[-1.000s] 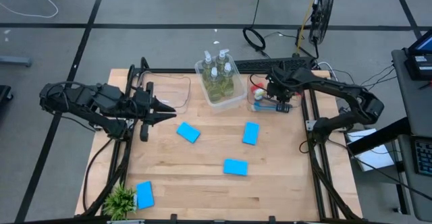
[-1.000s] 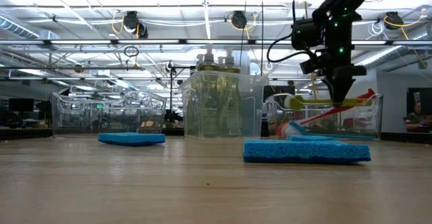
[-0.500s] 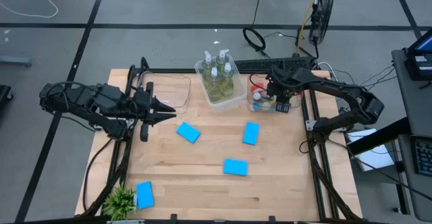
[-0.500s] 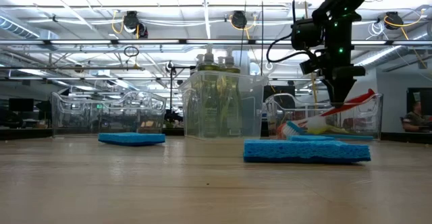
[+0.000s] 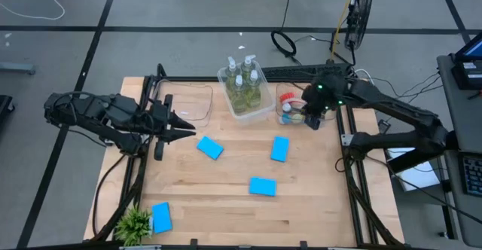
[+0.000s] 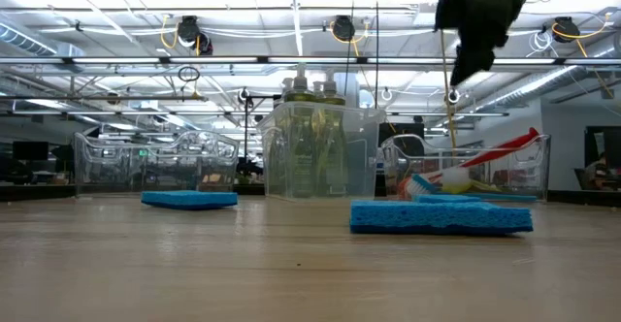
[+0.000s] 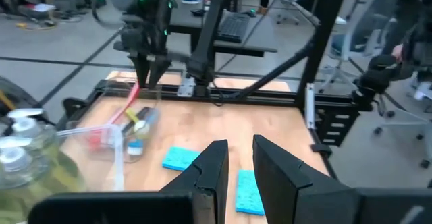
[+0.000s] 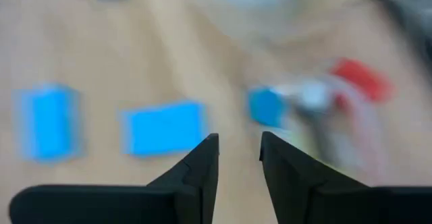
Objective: Pick & Place Kitchen Sink Supplies
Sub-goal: Put the blue sponge into the left transparent bin
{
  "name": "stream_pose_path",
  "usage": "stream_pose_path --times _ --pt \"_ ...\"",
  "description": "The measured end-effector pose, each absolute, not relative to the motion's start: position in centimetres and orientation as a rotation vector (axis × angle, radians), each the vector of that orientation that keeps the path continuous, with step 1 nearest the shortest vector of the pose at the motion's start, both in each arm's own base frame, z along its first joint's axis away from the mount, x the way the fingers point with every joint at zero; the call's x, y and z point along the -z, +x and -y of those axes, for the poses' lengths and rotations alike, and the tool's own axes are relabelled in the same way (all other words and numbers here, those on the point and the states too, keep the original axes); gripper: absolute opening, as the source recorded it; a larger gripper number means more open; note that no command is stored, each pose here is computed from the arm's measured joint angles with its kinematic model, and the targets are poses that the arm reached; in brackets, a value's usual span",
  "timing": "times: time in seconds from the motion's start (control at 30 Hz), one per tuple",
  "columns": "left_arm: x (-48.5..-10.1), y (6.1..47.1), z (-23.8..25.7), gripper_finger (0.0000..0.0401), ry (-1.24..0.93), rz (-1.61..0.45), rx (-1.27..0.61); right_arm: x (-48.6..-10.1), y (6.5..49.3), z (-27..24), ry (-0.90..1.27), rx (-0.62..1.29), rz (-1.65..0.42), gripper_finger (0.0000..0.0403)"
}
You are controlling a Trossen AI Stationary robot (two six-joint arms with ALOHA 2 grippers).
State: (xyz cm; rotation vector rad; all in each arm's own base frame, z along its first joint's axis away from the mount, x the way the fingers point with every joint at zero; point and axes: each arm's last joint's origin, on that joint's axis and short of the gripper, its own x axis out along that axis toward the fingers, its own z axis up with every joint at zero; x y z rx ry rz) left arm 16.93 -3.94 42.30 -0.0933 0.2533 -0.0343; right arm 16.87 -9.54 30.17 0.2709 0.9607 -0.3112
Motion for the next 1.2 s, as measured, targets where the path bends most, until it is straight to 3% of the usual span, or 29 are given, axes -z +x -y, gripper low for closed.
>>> stream_pose_path --times 0.17,0.4,0.57,0.83,1.2 --pt "-42.2 16.9 4.0 0.0072 -0.082 -0.27 0.061 -31.8 16.7 7.4 0.603 0.23 -0.794 0.0105" --pt "-41.9 16.8 4.0 0.0072 -0.068 -0.3 0.061 -31.5 17.4 4.9 0.909 0.247 -0.863 0.0142" --pt "-40.9 17.0 4.2 0.0072 -0.049 -0.324 0.069 -30.6 18.0 3.7 1.054 0.372 -0.9 0.0177" --pt "-38.8 16.3 4.2 0.0072 -0.046 -0.267 0.088 -26.2 18.1 2.8 1.14 0.549 -0.938 0.02" --pt "-34.6 13.6 3.4 0.0072 -0.103 -0.146 0.092 -18.4 18.7 2.9 1.3 0.602 -0.663 0.0197"
